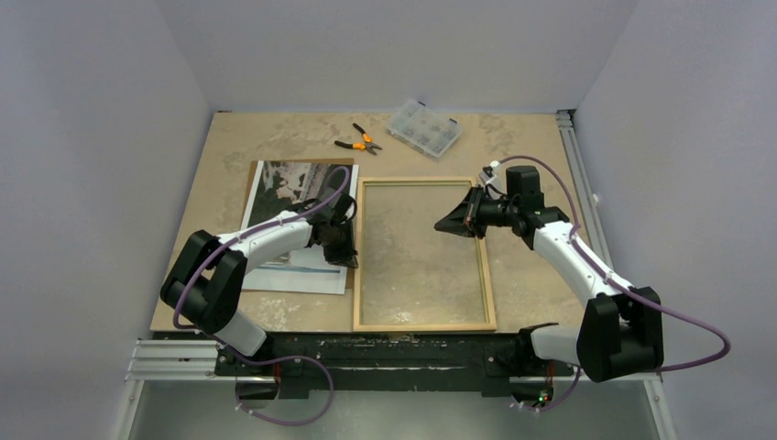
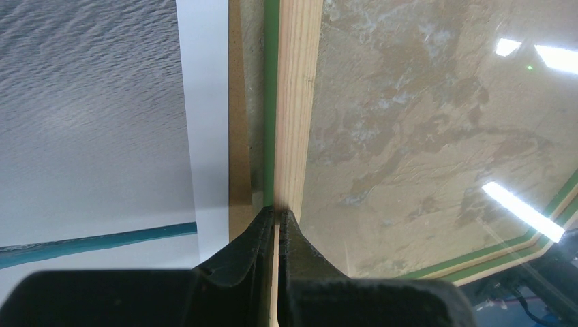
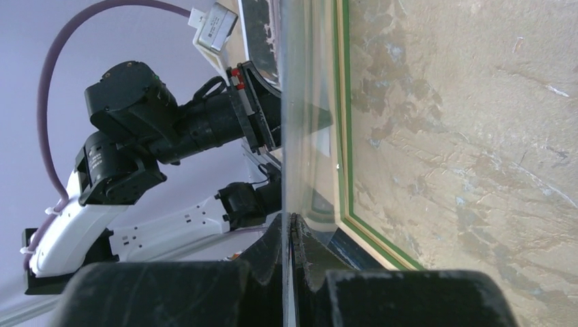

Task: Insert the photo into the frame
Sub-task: Place the photo frame item in the photo frame.

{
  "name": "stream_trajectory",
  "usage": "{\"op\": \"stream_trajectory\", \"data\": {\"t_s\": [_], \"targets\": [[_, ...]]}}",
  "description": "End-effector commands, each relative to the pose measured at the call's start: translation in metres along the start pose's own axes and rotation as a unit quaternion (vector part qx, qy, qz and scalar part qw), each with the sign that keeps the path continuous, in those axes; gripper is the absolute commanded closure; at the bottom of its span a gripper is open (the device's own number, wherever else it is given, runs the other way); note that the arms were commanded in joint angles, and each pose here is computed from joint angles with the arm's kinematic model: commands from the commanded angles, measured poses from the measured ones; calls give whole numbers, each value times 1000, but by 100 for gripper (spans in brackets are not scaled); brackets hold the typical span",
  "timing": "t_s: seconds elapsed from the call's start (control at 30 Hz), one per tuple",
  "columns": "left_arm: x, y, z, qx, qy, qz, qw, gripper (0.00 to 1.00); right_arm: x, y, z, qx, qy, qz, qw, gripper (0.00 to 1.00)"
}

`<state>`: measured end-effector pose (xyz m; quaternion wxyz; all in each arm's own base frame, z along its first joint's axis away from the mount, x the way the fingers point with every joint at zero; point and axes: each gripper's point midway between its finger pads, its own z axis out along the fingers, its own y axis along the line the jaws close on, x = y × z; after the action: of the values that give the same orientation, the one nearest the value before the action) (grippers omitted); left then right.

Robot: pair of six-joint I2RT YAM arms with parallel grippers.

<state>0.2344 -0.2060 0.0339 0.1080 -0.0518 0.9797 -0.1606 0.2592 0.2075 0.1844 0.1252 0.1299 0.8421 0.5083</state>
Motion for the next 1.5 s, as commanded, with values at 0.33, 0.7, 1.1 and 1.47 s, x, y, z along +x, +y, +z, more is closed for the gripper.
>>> {"op": "stream_trajectory", "data": {"t_s": [0.33,0.7,1.1,1.47], "targets": [[14,41,21,-86,12,25,996,100,6,20,-4,-16,83,-81,993,100],[14,41,22,-88,13,25,996,100,6,5,-6,23,98,-104,989,100],[15,41,24,-89,15,26,996,100,9,18,3,-24,123,-131,983,100],[15,42,24,-94,17,27,995,100,10,26,7,-36,128,-146,980,100]]}}
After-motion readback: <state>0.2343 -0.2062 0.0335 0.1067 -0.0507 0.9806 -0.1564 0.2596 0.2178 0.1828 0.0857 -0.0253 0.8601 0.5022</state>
